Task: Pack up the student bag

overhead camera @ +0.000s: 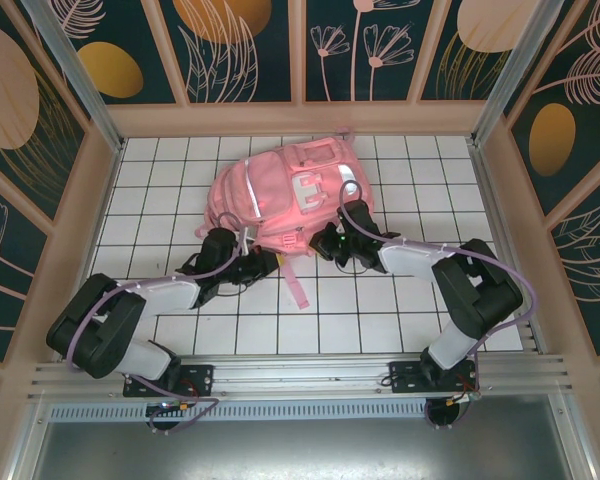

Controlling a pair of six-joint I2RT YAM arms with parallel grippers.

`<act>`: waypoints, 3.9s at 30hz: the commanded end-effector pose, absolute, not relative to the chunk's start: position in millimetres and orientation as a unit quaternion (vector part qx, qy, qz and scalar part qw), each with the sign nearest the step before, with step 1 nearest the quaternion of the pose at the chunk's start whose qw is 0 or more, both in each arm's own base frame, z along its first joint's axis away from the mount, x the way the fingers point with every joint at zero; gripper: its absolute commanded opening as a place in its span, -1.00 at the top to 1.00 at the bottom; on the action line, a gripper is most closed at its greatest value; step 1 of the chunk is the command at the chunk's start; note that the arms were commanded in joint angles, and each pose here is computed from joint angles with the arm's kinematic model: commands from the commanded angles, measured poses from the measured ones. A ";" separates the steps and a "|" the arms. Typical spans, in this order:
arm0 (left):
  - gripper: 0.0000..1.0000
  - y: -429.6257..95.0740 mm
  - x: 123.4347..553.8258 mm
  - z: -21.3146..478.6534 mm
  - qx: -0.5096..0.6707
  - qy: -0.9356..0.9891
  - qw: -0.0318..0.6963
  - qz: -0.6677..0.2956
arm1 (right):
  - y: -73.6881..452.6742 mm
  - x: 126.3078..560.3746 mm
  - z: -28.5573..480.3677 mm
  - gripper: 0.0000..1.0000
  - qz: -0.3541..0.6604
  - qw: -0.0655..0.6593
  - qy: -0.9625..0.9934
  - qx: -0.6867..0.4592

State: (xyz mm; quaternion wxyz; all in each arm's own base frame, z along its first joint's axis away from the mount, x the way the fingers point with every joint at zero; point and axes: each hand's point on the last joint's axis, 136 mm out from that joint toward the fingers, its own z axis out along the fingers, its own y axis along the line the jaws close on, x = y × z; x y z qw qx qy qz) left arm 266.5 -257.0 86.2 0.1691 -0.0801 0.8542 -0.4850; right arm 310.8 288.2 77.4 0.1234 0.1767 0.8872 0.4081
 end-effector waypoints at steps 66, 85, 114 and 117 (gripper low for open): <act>1.00 -273.1 229.5 116.6 0.057 0.899 0.195 -0.388 | 281.5 306.0 58.2 0.82 0.365 0.119 0.893 0.233; 1.00 -242.4 237.7 100.8 0.041 0.929 0.219 -0.296 | 195.1 316.3 52.0 1.00 0.293 0.157 0.907 0.258; 0.01 -269.6 242.3 130.8 0.086 0.925 0.216 -0.302 | 215.1 307.0 132.8 1.00 0.425 0.160 0.874 0.170; -0.02 -274.8 245.8 136.0 0.097 0.928 0.222 -0.283 | 221.4 302.4 156.9 1.00 0.455 0.159 0.860 0.165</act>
